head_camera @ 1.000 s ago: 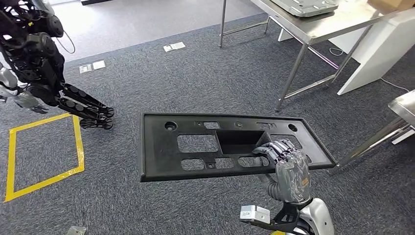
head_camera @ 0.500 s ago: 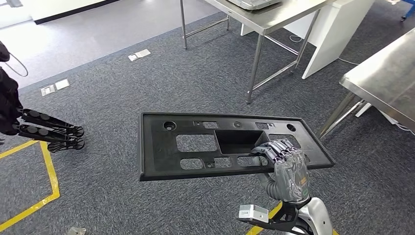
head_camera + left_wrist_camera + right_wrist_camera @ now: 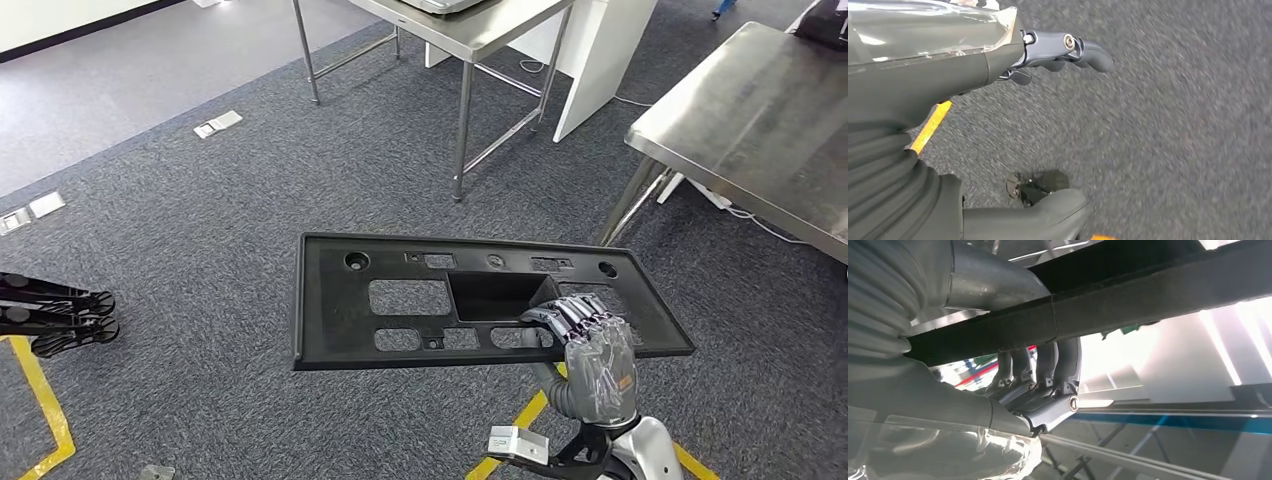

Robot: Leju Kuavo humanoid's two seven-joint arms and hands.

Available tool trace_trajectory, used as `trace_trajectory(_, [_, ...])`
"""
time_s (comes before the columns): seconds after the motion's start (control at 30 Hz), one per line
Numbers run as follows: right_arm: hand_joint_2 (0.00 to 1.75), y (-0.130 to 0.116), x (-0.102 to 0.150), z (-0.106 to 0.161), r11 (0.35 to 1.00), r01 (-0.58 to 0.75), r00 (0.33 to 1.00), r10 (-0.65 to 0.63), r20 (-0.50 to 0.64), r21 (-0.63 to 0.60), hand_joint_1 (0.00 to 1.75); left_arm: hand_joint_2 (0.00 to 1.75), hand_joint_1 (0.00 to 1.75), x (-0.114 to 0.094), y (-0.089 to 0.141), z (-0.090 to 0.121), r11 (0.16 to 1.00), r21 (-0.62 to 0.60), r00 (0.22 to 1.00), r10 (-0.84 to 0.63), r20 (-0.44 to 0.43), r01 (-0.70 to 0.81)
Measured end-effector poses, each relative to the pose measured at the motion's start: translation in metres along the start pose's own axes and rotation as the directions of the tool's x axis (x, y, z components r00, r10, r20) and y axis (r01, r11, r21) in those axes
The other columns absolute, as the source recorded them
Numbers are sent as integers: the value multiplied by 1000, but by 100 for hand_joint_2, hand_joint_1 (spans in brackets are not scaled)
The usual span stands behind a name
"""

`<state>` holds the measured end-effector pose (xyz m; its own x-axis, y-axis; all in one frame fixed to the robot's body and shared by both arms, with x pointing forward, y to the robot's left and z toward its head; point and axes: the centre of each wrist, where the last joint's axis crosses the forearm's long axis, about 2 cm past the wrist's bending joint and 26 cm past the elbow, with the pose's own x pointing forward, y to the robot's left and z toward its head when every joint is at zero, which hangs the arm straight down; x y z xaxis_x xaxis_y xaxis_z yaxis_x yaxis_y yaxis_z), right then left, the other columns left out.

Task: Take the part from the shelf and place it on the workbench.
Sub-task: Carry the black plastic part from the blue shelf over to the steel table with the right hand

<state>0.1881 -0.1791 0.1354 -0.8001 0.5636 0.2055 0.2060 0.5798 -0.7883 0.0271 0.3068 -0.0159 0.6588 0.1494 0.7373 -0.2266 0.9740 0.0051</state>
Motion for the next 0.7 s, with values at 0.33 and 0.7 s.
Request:
trace_trajectory(0.33, [175, -4, -7, -4, 999, -3, 1000, 3, -2, -32, 175, 175, 0, 0, -3, -7, 998, -59, 1000, 1, 29, 1])
trace_trajectory(0.7, [175, -4, -8, -4, 999, 0, 1000, 0, -4, -41, 175, 175, 0, -2, 0, -11, 999, -49, 999, 14, 33, -12])
